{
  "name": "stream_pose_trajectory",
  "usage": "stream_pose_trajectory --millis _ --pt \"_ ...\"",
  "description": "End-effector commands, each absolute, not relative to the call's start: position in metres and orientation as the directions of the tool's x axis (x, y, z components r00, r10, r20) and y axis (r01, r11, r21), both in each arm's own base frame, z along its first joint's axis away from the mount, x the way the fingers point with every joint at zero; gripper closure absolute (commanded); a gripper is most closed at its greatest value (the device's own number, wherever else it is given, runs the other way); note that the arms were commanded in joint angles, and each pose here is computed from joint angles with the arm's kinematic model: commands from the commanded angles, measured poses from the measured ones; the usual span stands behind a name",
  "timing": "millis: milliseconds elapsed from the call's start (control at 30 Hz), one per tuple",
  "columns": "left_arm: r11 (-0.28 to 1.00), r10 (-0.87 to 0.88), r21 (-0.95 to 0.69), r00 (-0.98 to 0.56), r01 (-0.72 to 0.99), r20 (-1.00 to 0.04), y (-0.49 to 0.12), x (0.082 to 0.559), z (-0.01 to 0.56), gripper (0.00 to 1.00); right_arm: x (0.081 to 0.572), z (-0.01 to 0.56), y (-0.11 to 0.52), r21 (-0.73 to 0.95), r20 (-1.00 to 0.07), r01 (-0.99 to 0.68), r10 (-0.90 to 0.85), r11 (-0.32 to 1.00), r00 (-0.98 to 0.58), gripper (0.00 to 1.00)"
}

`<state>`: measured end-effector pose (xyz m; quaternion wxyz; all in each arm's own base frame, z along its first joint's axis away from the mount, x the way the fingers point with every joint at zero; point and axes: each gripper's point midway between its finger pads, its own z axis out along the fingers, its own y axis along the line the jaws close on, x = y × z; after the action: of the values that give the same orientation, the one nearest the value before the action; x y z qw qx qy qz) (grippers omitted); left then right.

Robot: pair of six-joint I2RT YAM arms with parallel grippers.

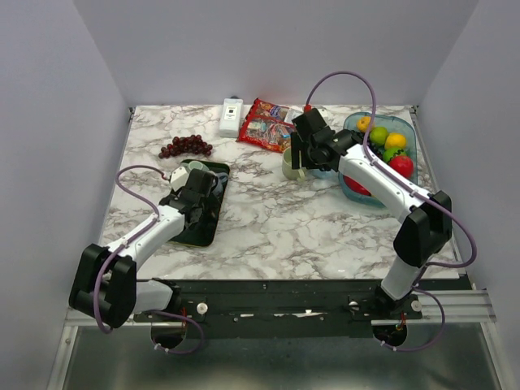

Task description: Turn the mug right side up

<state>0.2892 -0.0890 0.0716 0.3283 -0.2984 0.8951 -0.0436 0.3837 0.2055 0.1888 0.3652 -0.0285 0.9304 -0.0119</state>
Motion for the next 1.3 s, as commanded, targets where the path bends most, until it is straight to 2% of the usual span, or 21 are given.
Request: stream_pose_trajectory --millis 0,133,367,533,1000,1267 --pt "0.794 -0.577 -0.288 -0.518 -0.535 -0.631 -0.079 0.304 0.069 0.3 0.374 0.187 0.198 -0.035 -0.664 -0.023 -0.041 0.999 -0.747 0.18" --pt "0.795 -0.575 -0.295 -0.505 -0.53 -0.644 -0.076 0.302 0.063 0.38 0.373 0.189 0.196 -0.045 -0.669 -0.023 -0.047 0.999 -0.742 0.18" --pt "0.803 -0.55 -0.262 -0.497 -0.535 -0.671 -0.065 0.293 0.066 0.47 0.379 0.192 0.195 -0.059 -0.677 -0.018 -0.053 0.998 -0.734 0.18" --pt "0.809 -0.543 -0.264 -0.497 -0.525 -0.677 -0.062 0.287 0.068 0.57 0.382 0.194 0.197 -0.054 -0.68 -0.021 -0.052 0.998 -0.732 0.18" --pt "0.843 -0.511 -0.274 -0.531 -0.462 -0.677 -0.073 0.295 0.061 0.62 0.384 0.188 0.2 -0.062 -0.668 -0.03 -0.064 0.998 -0.741 0.19" --pt "0.85 -0.5 -0.269 -0.536 -0.452 -0.68 -0.073 0.296 0.059 0.69 0.385 0.187 0.197 -0.067 -0.666 -0.027 -0.065 0.997 -0.743 0.2"
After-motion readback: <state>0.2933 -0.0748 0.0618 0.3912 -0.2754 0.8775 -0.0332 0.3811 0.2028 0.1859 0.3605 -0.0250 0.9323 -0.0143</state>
